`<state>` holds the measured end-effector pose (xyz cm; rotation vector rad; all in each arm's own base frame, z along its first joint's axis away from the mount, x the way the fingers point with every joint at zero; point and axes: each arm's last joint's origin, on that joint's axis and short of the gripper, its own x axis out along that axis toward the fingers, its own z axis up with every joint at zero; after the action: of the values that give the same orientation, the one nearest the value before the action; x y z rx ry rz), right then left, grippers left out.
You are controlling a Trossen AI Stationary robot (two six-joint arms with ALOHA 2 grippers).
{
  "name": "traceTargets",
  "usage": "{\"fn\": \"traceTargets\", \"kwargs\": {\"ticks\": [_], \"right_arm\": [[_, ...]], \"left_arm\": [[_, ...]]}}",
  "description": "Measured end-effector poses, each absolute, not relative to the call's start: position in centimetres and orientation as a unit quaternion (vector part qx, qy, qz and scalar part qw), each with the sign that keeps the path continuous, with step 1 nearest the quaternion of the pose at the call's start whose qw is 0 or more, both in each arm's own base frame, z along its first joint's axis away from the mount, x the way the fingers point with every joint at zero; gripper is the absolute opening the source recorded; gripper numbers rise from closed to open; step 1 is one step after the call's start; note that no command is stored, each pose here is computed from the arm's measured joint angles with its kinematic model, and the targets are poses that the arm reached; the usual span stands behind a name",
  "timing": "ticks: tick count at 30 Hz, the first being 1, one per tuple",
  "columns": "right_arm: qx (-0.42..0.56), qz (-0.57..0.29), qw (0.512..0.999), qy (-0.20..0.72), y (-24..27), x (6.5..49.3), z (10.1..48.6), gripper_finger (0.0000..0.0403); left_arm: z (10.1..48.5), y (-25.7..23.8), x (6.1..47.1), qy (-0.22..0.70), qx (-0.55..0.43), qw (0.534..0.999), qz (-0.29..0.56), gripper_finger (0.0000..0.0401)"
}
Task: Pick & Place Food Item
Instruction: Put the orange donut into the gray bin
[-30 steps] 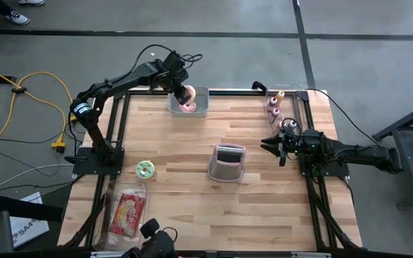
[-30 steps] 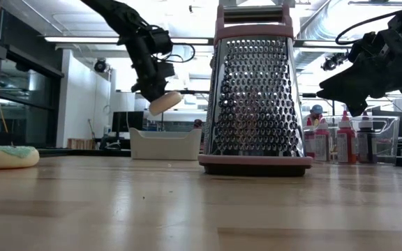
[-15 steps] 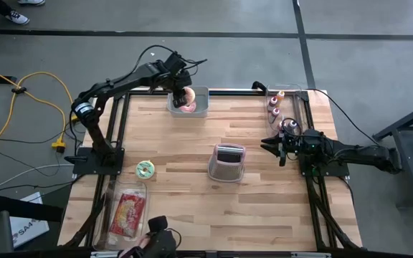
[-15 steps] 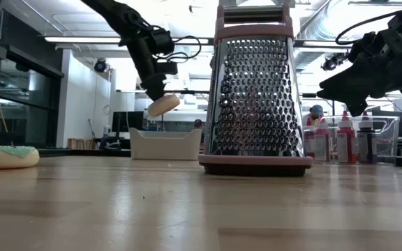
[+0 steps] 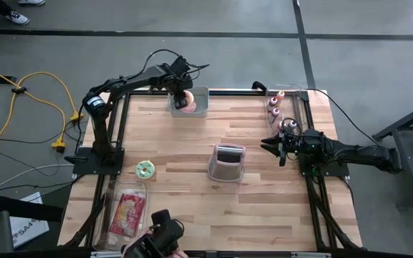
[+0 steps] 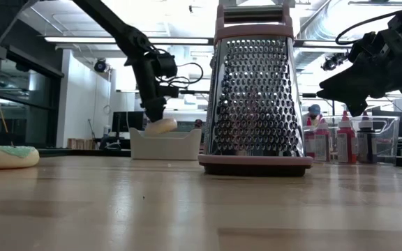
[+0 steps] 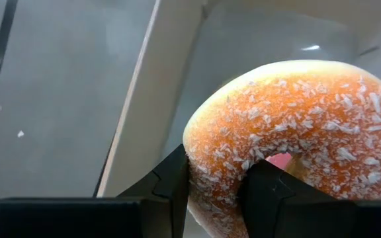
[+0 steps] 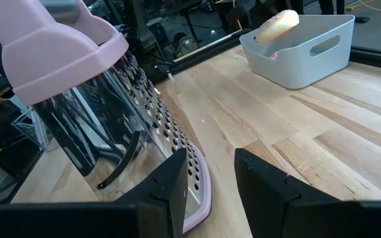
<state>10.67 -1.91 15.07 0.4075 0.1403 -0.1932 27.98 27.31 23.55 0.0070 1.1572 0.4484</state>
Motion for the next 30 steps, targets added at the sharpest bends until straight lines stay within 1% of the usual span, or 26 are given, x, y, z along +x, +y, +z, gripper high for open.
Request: {"fn": "traceTargets", "kwargs": {"ticks": [14, 21, 26, 30], "right_arm": [[0.202, -0.096, 0.972, 0.070, -1.9, 10.7, 15.1, 0.0114], [0.202, -0.096, 0.972, 0.069, -1.9, 10.7, 15.1, 0.0114], [0.202, -0.096, 0.972, 0.070, -1.9, 10.7, 15.1, 0.0114], [0.202, -0.096, 0.972, 0.070, -1.9, 10.7, 15.1, 0.0114]], "left_arm": [[23.4, 27.4, 27.6, 0.556, -0.011, 0.799, 0.230, 0.0100], [21.6, 27.7, 27.9, 0.574, -0.038, 0.783, 0.236, 0.0100], [21.5, 27.7, 27.9, 0.575, -0.037, 0.781, 0.241, 0.0101], [21.5, 27.7, 27.9, 0.576, -0.035, 0.781, 0.240, 0.0112]]}}
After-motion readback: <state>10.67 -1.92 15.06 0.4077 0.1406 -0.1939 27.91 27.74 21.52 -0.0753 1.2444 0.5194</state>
